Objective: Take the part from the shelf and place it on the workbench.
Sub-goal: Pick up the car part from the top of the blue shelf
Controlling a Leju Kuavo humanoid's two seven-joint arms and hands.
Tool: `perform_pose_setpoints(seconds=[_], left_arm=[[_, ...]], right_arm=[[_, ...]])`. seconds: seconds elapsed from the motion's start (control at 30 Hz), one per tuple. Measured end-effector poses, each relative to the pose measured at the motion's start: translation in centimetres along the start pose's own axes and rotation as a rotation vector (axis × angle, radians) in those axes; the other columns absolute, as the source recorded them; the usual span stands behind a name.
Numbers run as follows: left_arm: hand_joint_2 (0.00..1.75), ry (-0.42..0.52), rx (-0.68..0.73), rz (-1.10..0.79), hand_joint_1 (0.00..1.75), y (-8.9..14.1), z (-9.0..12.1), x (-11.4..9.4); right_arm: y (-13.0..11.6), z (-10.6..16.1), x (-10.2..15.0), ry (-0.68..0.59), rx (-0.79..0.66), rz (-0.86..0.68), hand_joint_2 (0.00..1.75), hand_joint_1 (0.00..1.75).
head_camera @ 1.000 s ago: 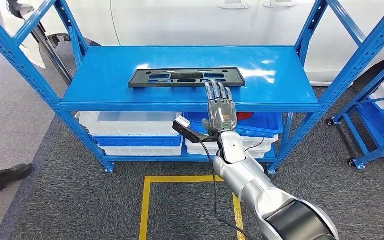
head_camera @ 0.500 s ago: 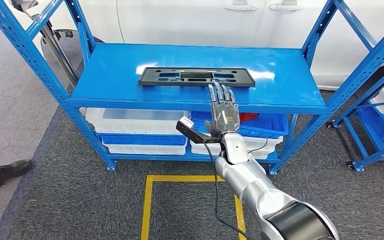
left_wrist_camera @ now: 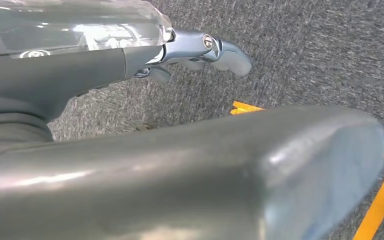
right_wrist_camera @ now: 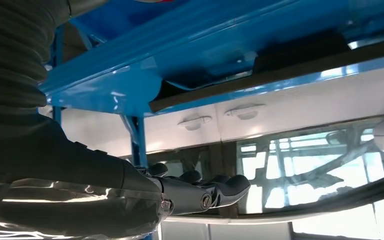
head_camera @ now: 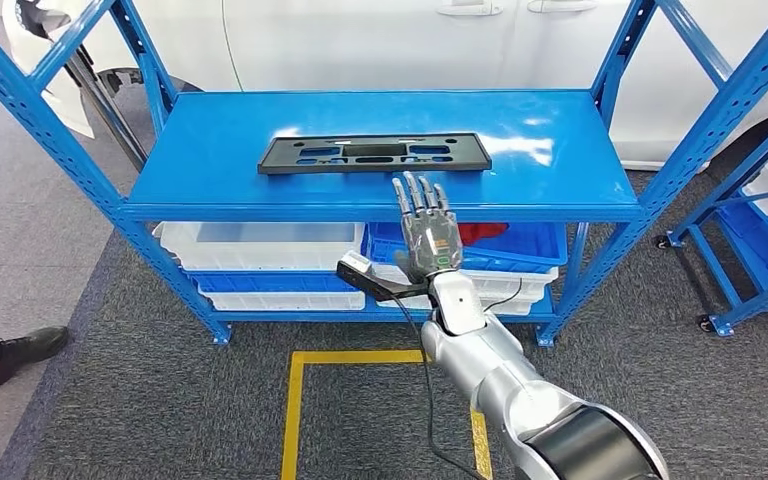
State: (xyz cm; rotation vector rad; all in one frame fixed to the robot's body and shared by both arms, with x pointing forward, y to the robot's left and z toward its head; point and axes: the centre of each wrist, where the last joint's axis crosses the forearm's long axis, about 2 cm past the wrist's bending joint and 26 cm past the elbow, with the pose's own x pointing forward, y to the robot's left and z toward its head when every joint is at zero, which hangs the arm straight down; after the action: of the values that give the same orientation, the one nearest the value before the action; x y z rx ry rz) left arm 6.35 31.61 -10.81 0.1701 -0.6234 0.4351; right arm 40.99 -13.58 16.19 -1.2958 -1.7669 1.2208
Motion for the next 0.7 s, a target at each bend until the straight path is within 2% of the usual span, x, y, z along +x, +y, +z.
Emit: perform_pose_setpoints(seconds=[0.13, 0.27, 0.7], left_arm=[[0.0, -0.005, 0.0, 0.005, 0.0, -0.1, -0.1, 0.2], [0.0, -0.004, 0.0, 0.008, 0.0, -0.1, 0.0, 0.1], [0.0, -0.01, -0.011, 0.004, 0.0, -0.4, -0.1, 0.3]], right_arm=[[-0.2, -0.1, 2.0, -0.059, 0.001, -0.005, 1.75, 0.0], [-0.3, -0.2, 3.1, -0.082, 0.002, -0.01, 1.75, 0.0], [0.1, 0.2, 3.1, -0.072, 0.021, -0.02, 1.75, 0.0]])
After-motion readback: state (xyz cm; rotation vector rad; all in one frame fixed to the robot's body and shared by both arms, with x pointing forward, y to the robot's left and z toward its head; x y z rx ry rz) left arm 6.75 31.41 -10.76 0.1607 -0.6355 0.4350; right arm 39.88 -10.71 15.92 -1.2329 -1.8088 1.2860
